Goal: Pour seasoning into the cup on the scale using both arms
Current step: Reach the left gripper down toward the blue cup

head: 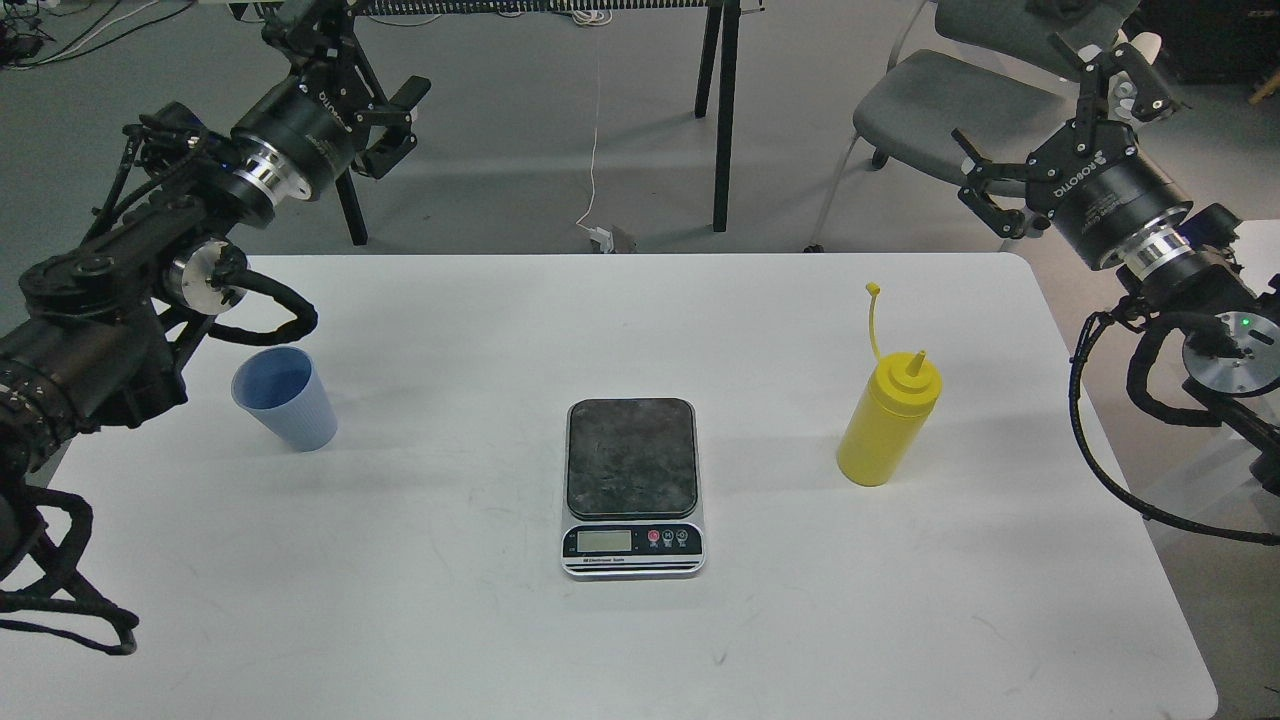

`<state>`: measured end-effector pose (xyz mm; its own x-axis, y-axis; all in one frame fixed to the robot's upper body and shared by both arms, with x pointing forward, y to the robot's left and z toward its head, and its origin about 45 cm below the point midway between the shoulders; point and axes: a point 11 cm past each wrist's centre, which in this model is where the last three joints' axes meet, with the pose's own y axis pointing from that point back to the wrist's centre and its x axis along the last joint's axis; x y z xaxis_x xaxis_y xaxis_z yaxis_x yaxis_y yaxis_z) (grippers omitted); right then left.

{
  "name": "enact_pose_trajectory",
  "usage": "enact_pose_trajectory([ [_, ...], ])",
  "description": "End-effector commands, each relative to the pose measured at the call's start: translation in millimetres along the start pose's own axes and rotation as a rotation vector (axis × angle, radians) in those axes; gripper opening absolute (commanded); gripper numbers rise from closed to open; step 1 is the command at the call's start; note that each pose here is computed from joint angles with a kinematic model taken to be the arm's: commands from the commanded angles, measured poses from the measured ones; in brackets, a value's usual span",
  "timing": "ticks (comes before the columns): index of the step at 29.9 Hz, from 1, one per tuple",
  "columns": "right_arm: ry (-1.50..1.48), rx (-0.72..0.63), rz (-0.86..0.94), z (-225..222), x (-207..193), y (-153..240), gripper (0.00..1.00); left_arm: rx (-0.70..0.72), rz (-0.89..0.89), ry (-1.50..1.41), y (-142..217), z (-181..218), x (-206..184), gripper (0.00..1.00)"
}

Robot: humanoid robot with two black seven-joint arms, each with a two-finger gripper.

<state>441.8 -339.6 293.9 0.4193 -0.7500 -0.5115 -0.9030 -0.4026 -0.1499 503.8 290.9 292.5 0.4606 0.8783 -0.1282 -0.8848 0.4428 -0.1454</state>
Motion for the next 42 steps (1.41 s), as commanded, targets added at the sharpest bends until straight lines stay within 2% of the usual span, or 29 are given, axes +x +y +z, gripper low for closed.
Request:
enact_pose_trajectory([
  [1, 0.004, -0.006, -0.001, 1, 0, 0, 0.99, 0.019, -0.014, -0.005, 0, -8, -5, 0.99],
  [9, 0.003, -0.009, -0.003, 2, -1, 0, 0.99, 0.014, 0.001, -0.016, 4, -3, 3, 0.99],
  [14, 0.002, -0.012, -0.005, 4, -1, 0, 0.99, 0.026, 0.021, -0.078, 13, 12, 22, 0.99],
  [26, 0.009, -0.012, -0.001, 3, 0, 1, 0.99, 0.532, -0.317, -0.913, 71, 16, 57, 0.99],
  [32, 0.007, -0.014, 0.000, 4, 1, 3, 0.99, 0.664, -0.471, -1.072, 90, -9, 51, 0.99],
  [42, 0.006, -0.017, 0.003, 5, 2, 4, 0.99, 0.949, -0.666, -1.167, 160, -83, 64, 0.99],
])
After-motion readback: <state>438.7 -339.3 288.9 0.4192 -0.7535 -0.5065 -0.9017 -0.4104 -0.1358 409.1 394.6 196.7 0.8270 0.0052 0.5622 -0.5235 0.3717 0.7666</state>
